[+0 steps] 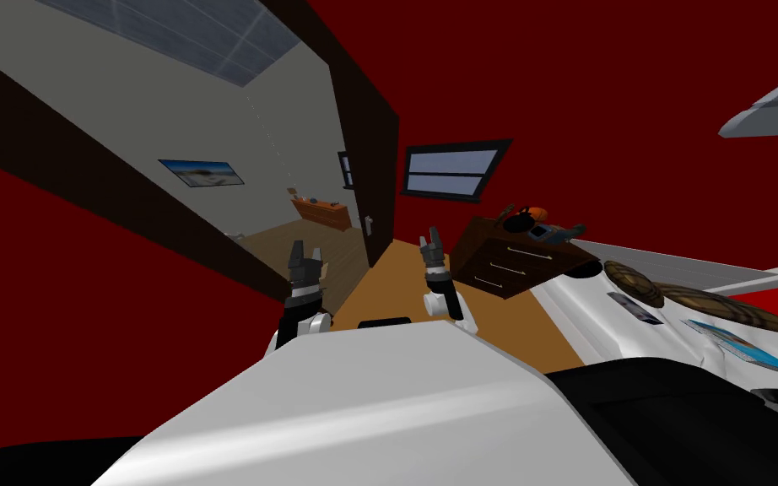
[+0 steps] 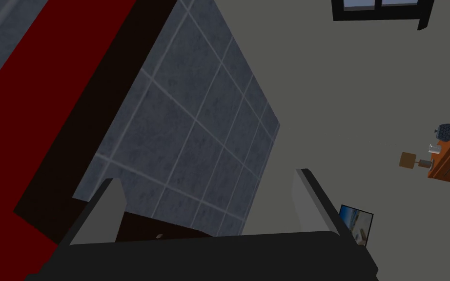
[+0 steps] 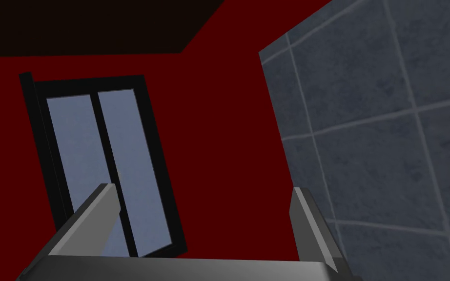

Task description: Push the door open

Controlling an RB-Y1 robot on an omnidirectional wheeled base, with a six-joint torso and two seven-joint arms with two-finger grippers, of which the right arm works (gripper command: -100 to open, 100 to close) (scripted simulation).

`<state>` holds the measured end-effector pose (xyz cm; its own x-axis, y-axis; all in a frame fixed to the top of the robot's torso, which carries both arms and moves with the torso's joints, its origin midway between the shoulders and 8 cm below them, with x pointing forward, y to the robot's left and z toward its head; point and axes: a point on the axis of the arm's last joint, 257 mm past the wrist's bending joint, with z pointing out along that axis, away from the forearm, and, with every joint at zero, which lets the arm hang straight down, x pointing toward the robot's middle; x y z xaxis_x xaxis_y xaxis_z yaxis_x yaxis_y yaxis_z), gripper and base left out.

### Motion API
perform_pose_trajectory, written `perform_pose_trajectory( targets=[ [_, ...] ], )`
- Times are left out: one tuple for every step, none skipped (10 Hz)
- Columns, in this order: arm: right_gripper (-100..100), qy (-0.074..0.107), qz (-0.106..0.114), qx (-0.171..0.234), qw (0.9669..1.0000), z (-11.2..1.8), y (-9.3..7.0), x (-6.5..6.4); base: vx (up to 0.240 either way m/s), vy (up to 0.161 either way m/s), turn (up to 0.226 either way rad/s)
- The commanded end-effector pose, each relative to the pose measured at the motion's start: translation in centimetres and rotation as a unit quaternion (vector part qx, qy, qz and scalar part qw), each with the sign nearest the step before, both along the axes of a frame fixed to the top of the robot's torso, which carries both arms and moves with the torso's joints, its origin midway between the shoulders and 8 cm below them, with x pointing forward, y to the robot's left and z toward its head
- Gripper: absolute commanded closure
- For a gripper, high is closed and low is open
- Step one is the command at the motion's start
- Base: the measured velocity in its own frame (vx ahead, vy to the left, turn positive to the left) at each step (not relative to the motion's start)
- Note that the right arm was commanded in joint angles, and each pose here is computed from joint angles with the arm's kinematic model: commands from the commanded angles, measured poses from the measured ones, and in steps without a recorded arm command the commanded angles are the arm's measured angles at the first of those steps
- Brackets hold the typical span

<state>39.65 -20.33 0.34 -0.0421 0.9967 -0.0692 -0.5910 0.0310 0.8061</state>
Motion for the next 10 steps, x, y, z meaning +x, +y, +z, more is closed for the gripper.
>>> perform_pose_trajectory(
  targets=[
    [-100,0.006,0.020,0.007,0.9998,-0.8,1.4,0.3,0.134,-0.022,-0.038],
    [-100,0.012,0.036,0.011,0.9992,-1.3,2.6,0.7,0.178,-0.036,-0.050],
    [-100,0.017,0.052,0.016,0.9984,-1.8,3.8,1.1,0.216,-0.034,-0.035],
    [-100,0.020,0.060,0.018,0.9978,-2.1,4.5,1.3,0.178,-0.031,-0.034],
    [-100,0.023,0.069,0.020,0.9972,-2.4,5.1,1.5,0.113,-0.030,-0.024],
    [-100,0.029,0.085,0.023,0.9957,-2.9,6.4,1.8,0.114,-0.048,-0.039],
    [-100,0.032,0.094,0.025,0.9947,-3.2,7.1,2.0,0.126,-0.033,-0.030],
    [-100,0.039,0.112,0.029,0.9925,-3.8,8.6,2.3,0.165,-0.016,-0.036],
    [-100,0.042,0.121,0.030,0.9912,-4.1,9.4,2.4,0.162,-0.024,-0.035],
    [-100,0.046,0.130,0.031,0.9899,-4.4,10.1,2.5,0.116,-0.025,-0.025]
  ],
)
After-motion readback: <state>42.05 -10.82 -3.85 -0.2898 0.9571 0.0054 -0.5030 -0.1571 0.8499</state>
